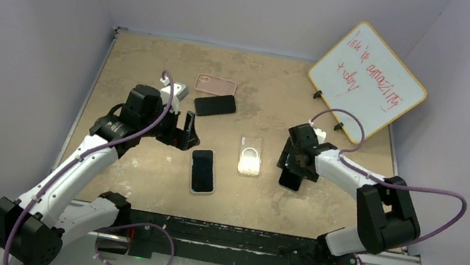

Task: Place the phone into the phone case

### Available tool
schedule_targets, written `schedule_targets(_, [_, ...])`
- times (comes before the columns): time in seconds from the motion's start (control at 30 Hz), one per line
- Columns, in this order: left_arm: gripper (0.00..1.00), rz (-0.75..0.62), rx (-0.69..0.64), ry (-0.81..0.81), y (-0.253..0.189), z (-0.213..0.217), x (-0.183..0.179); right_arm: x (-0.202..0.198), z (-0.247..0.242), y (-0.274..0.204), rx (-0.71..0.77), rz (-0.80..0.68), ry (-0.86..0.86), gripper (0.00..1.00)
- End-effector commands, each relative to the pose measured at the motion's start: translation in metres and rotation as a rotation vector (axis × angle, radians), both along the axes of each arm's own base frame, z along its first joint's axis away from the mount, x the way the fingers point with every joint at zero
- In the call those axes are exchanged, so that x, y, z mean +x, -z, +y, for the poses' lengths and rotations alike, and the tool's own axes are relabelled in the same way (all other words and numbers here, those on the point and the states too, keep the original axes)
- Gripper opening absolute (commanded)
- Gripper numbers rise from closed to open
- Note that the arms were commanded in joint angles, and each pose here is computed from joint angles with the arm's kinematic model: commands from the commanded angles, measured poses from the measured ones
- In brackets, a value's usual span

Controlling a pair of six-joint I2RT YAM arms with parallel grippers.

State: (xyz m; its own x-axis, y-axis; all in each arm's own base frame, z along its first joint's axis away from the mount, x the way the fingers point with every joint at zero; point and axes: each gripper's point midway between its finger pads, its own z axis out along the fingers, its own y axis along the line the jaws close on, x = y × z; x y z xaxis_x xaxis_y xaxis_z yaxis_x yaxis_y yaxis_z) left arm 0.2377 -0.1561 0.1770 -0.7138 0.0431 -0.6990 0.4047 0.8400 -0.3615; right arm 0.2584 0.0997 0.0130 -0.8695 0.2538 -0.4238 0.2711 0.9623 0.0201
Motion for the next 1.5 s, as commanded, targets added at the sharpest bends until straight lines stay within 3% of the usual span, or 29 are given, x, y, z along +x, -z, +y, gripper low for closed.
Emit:
schedule_targets(0.0, [0.91, -0.043, -0.006, 0.0, -0.007, 0.001, 0.006, -0.016, -0.01, 0.022, -0.072, 0.084, -0.014, 0.86])
schedule_targets(0.2, [0.91, -0.044, -0.008, -0.001, -0.007, 0.001, 0.006, -0.016, -0.008, 0.027, -0.069, 0.086, -0.02, 0.79])
schedule_targets(0.4, [0.92, -0.048, -0.008, -0.005, -0.008, 0.001, 0.006, -0.012, -0.006, 0.02, -0.062, 0.062, -0.029, 0.54])
schedule_targets(0.6, [0.91, -0.05, -0.008, -0.007, -0.008, 0.002, 0.006, -0.005, 0.003, 0.003, -0.017, 0.015, -0.061, 0.42])
schedule_targets(1.0, [0.92, -0.054, -0.01, -0.01, -0.009, 0.002, 0.005, 0.013, 0.042, -0.036, 0.17, -0.133, -0.199, 0.37])
schedule_targets(1.47, [0.96, -0.071, 0.0, -0.042, -0.013, 0.008, 0.006, 0.039, 0.123, -0.097, 0.43, -0.349, -0.345, 0.36])
